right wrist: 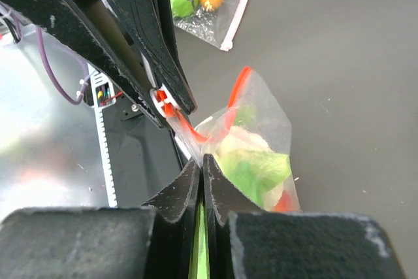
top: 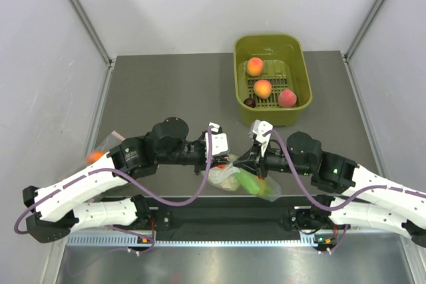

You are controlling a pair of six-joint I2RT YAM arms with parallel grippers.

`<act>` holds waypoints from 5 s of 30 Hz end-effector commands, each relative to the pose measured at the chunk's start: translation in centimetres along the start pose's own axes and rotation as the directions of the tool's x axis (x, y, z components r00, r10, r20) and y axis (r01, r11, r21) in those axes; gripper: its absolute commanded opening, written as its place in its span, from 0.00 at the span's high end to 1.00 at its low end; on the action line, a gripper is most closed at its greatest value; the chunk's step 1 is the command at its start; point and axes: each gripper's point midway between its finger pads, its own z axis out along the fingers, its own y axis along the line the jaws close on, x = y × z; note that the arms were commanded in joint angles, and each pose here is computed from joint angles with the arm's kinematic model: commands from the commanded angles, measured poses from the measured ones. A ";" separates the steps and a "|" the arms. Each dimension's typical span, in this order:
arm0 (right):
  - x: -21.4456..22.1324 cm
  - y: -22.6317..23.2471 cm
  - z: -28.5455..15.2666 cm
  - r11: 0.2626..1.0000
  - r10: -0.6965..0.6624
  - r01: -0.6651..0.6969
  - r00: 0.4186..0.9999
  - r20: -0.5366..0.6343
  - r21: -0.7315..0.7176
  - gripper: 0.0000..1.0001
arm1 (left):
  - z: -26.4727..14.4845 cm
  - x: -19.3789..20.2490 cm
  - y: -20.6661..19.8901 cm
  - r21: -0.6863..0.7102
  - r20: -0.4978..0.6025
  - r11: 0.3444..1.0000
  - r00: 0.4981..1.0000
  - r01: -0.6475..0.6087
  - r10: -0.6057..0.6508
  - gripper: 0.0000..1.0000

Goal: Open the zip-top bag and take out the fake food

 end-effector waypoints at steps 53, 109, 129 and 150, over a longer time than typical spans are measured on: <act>-4.8 -0.1 -1.3 0.989 -0.144 0.144 0.981 0.128 0.014 1.00 | 1.0 -0.2 -0.8 0.104 -0.075 0.994 0.996 -0.035 0.043 0.99; -7.2 -0.5 -3.0 0.980 -0.195 0.184 0.956 0.218 0.071 0.77 | -0.1 1.4 -1.3 0.071 -0.100 0.996 0.994 0.047 -0.040 1.00; -4.5 2.3 -0.1 0.954 -0.244 0.262 0.961 0.127 -0.148 0.70 | 1.3 1.1 -1.1 0.107 -0.101 0.994 0.995 0.011 0.000 1.00; -9.8 -3.5 -5.4 0.935 -0.306 0.208 0.882 0.358 0.286 1.00 | 1.1 4.9 -0.9 0.037 -0.182 0.996 0.980 0.083 -0.075 1.00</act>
